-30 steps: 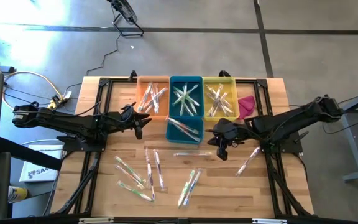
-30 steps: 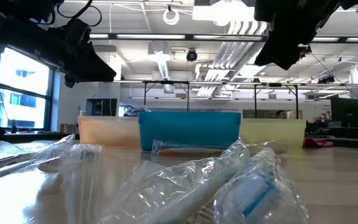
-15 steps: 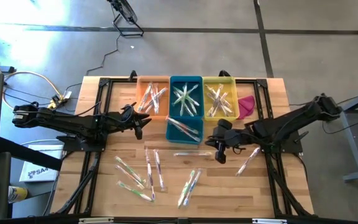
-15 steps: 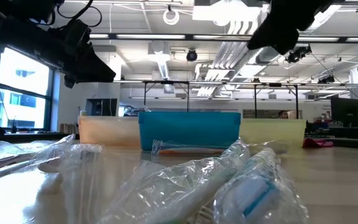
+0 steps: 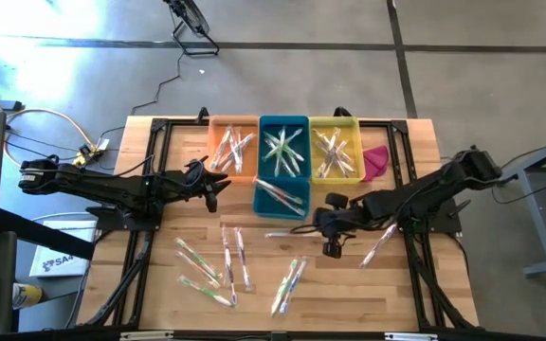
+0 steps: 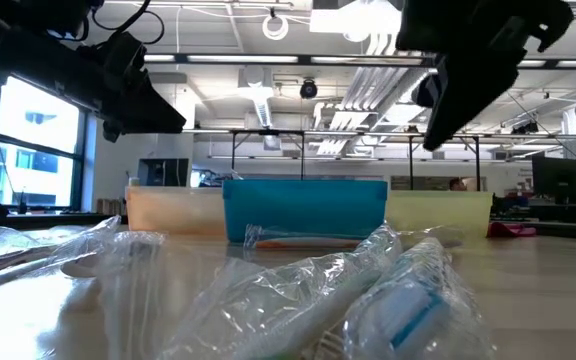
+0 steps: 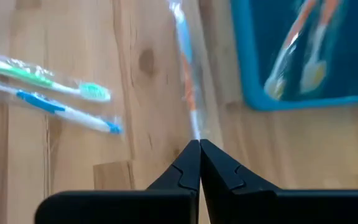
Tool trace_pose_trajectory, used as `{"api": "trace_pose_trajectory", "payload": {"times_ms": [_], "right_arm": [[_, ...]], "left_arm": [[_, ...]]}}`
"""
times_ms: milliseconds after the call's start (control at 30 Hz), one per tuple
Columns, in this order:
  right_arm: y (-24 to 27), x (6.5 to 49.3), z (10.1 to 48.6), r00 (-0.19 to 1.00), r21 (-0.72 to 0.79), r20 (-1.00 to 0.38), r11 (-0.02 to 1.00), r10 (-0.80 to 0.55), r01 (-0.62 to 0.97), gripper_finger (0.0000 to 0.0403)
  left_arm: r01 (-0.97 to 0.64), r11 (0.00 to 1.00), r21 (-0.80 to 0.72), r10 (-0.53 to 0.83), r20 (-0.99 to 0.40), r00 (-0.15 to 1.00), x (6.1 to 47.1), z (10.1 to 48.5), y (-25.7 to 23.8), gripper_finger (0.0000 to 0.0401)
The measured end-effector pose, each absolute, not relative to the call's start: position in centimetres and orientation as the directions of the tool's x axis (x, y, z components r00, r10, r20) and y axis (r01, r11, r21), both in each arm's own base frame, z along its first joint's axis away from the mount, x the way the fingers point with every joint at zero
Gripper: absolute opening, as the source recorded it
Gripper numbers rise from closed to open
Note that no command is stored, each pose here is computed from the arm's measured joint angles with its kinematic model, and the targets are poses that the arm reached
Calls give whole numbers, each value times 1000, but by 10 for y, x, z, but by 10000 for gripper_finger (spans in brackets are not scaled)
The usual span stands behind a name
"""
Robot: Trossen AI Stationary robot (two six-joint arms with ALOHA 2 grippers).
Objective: Pick & Place Toothbrushes
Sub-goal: Put the orange toothbrush into the bottom blue bin
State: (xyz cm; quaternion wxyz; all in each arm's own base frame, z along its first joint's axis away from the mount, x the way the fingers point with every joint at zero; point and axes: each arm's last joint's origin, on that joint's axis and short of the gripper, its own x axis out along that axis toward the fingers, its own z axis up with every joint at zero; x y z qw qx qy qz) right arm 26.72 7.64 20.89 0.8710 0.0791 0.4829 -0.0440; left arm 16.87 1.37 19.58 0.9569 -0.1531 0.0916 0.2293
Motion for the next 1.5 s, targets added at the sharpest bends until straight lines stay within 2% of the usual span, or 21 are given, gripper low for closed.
{"api": "trace_pose_trajectory", "payload": {"times_ms": [167,400,500,767,900,1500], "right_arm": [[78,273,194,485,92,-874,978,-12,189,2],[79,274,192,485,86,-874,978,-16,188,12],[79,274,192,487,88,-873,978,-15,188,37],[78,275,192,492,65,-869,978,-43,199,139],[77,272,188,479,54,-876,978,-50,202,163],[75,267,163,561,94,-827,973,-40,208,160]], "left_arm": [[-467,848,-251,411,-245,878,169,196,14,113],[-467,848,-251,411,-245,878,169,196,14,113],[-467,848,-251,411,-245,878,169,196,14,113],[-467,848,-251,411,-245,878,169,196,14,113],[-467,848,-251,411,-245,878,169,196,14,113],[-467,848,-251,411,-245,878,169,196,14,113]]}}
